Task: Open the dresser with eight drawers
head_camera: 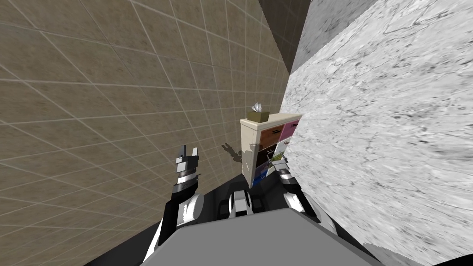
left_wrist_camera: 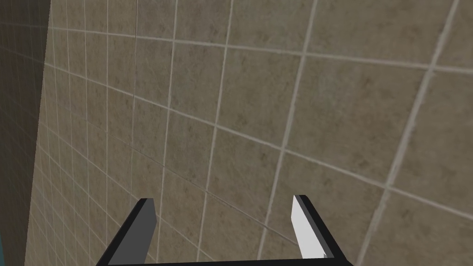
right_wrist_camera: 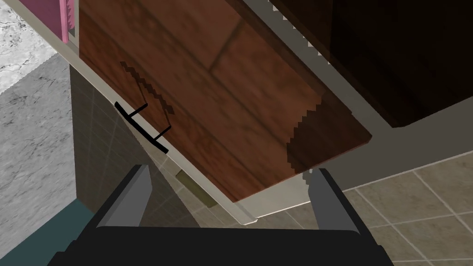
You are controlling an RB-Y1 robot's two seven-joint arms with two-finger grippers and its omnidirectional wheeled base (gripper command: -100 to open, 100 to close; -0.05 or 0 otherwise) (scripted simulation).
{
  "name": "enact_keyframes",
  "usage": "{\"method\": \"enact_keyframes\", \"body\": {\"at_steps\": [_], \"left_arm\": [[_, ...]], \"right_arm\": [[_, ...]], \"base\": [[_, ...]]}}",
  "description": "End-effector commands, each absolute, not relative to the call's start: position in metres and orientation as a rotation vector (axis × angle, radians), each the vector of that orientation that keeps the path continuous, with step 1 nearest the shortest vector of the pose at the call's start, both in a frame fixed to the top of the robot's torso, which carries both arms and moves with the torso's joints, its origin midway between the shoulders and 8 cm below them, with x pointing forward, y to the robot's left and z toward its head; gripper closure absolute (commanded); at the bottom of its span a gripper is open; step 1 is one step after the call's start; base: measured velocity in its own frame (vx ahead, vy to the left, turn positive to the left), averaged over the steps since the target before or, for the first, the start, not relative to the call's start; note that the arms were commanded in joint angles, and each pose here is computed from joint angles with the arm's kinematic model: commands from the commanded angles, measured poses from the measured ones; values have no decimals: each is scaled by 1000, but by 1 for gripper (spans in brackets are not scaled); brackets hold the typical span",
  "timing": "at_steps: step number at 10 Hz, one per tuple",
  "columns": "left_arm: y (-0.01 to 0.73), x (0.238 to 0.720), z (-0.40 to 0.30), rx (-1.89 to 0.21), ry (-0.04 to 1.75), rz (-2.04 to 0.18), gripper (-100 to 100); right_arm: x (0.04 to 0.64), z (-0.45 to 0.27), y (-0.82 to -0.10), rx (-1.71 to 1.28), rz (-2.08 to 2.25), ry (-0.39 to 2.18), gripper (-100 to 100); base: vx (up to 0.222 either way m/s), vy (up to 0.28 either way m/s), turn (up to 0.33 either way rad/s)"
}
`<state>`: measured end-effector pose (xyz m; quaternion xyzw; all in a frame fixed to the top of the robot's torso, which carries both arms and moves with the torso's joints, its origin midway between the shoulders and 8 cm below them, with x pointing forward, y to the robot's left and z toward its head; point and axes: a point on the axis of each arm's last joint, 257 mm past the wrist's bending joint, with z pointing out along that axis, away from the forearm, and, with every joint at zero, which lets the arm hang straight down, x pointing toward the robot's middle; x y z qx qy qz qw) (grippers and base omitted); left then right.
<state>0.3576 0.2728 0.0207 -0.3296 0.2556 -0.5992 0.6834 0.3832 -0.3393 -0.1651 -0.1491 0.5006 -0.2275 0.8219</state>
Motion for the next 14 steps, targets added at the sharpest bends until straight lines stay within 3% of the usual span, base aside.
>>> {"method": "enact_keyframes", "body": {"at_steps": [1,14], "left_arm": [[273,358,21,-739,573,-1343,0],[273,358,21,-739,573,-1343,0]], "right_arm": [[381,-178,-343,-369,-559,1081,-100],[363,-233,-361,-634,-885,1128,-100]], "base": [[21,-15,66],[17,-15,51]]}}
